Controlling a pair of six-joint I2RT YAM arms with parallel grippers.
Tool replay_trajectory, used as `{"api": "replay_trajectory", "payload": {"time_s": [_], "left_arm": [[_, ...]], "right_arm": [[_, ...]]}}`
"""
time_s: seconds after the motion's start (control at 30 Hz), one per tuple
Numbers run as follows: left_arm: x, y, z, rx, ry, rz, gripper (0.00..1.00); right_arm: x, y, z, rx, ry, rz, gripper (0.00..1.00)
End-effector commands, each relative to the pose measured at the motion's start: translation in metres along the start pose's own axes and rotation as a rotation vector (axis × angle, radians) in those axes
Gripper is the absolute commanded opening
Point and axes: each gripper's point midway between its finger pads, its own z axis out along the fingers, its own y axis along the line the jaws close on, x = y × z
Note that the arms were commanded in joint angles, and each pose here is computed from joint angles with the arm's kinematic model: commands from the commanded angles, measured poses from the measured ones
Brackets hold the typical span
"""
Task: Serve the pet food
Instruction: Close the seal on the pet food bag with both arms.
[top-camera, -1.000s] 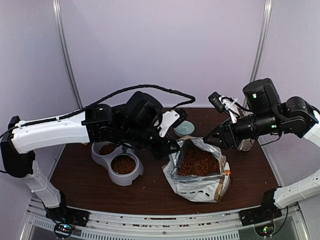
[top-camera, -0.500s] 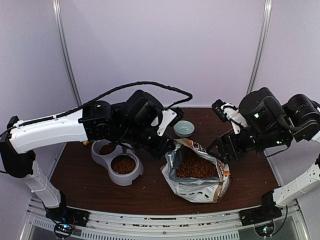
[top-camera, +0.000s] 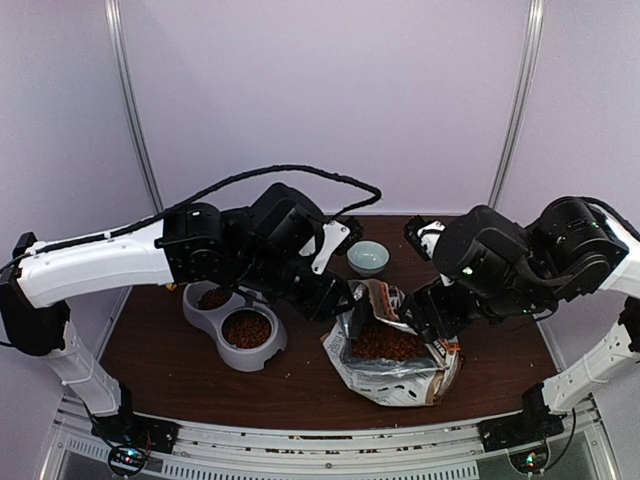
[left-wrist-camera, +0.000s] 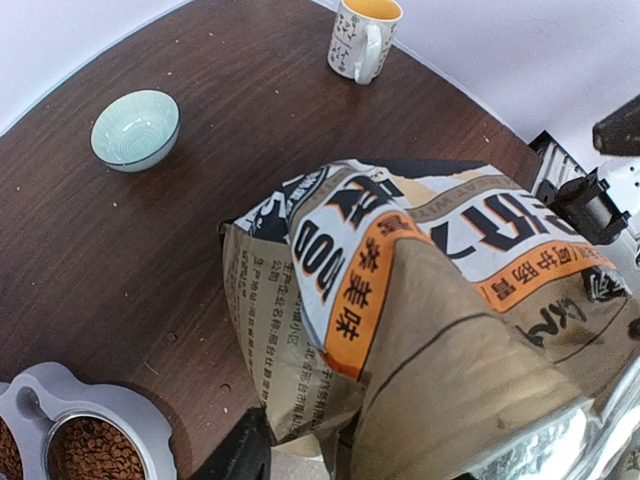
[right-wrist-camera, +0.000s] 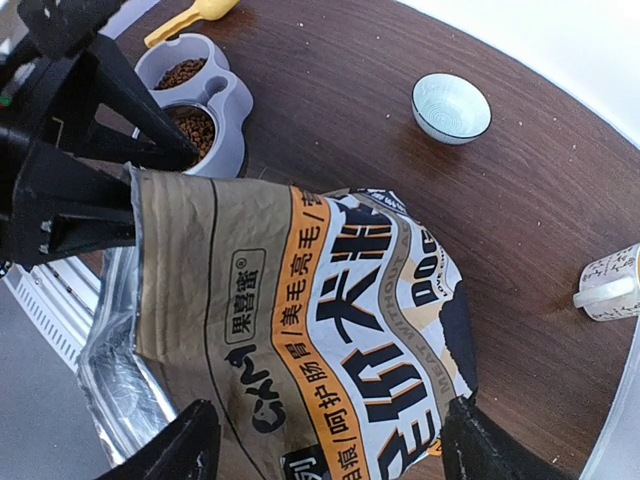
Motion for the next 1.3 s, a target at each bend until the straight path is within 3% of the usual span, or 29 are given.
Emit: {"api": "replay_trajectory", "payload": {"time_s": [0.0, 0.13, 0.3, 0.47, 0.67, 0.8, 1.03, 1.17, 1.27], "left_arm": [[-0.005, -0.015, -0.010, 0.065, -0.034, -0.029, 0.48], [-0.003, -0.027, -0.007, 0.128, -0.034, -0.044, 0.49], [0.001, -0.027, -0.007, 0.126, -0.027, -0.062, 0.33], [0.001, -0.025, -0.009, 0.117, -0.031, -0.089, 0.19], [0.001, -0.027, -0.009, 0.116, -0.031, -0.128, 0.08], [-0.004, -0.025, -0.014, 0.101, -0.047, -0.145, 0.00], [-0.025, -0.009, -0.048, 0.014, -0.120, -0.155, 0.00], [-0.051, -0.022, -0.079, 0.077, -0.182, -0.133, 0.00], [-0.065, -0.036, -0.095, 0.144, -0.215, -0.119, 0.00]], "right_arm": [[-0.019, -0.009, -0.027, -0.026, -0.085, 0.041, 0.78], [-0.027, 0.009, -0.042, -0.134, -0.129, 0.005, 0.79], [-0.015, 0.019, -0.039, -0.144, -0.086, -0.070, 0.80], [0.011, 0.029, -0.019, -0.086, 0.002, -0.151, 0.78], [0.026, 0.017, 0.003, 0.100, 0.074, -0.219, 0.73], [0.029, 0.003, 0.012, 0.231, 0.090, -0.260, 0.57], [0.009, -0.028, -0.001, 0.314, 0.054, -0.262, 0.03], [-0.014, -0.051, -0.016, 0.281, 0.008, -0.228, 0.00], [-0.026, -0.052, -0.024, 0.157, -0.019, -0.192, 0.00]]}}
